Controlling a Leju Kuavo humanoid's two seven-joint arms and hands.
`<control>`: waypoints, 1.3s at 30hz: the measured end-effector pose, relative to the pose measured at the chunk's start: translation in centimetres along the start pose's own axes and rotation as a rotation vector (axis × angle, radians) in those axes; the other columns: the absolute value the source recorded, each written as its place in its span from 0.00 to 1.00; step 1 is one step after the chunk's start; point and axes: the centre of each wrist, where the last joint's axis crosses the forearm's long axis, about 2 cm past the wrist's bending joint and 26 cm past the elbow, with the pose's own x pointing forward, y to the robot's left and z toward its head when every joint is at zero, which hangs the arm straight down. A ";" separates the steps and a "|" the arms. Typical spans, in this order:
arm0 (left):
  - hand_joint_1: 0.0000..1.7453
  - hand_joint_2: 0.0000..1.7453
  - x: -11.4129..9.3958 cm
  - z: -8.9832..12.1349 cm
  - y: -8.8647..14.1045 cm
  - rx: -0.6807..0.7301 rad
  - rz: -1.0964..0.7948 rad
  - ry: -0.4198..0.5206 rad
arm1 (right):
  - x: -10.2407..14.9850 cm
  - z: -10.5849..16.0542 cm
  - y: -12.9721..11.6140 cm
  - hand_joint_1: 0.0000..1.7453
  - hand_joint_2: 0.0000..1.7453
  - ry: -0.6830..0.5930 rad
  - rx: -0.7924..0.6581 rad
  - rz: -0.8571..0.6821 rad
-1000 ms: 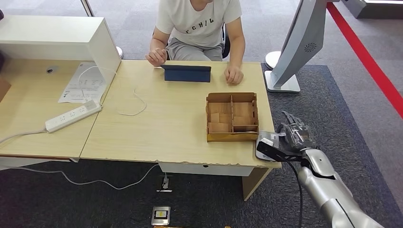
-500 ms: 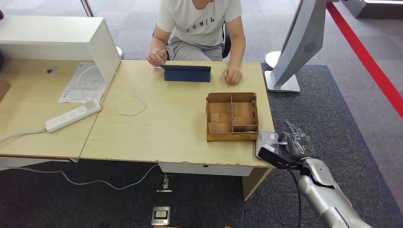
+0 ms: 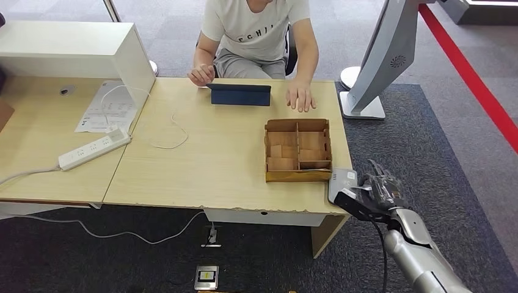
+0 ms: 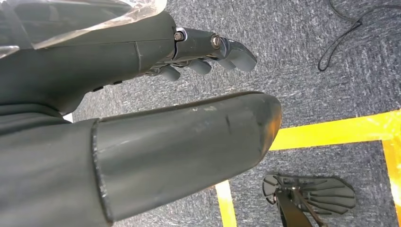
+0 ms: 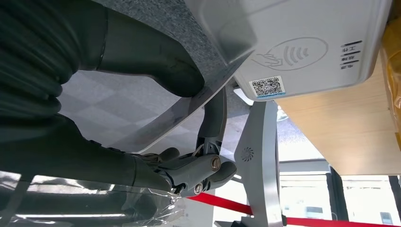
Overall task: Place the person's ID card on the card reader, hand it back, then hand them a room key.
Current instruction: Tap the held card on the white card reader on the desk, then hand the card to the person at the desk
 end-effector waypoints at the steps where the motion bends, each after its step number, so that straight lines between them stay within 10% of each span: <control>1: 0.00 0.00 0.0 0.0 0.0 0.001 0.001 0.002 | 0.0 0.0 0.0 1.00 1.00 0.001 0.001 0.000; 39: 0.00 0.00 0.2 0.0 -0.7 -0.013 0.004 -0.008 | -2.3 3.1 3.1 1.00 1.00 0.080 0.030 -0.077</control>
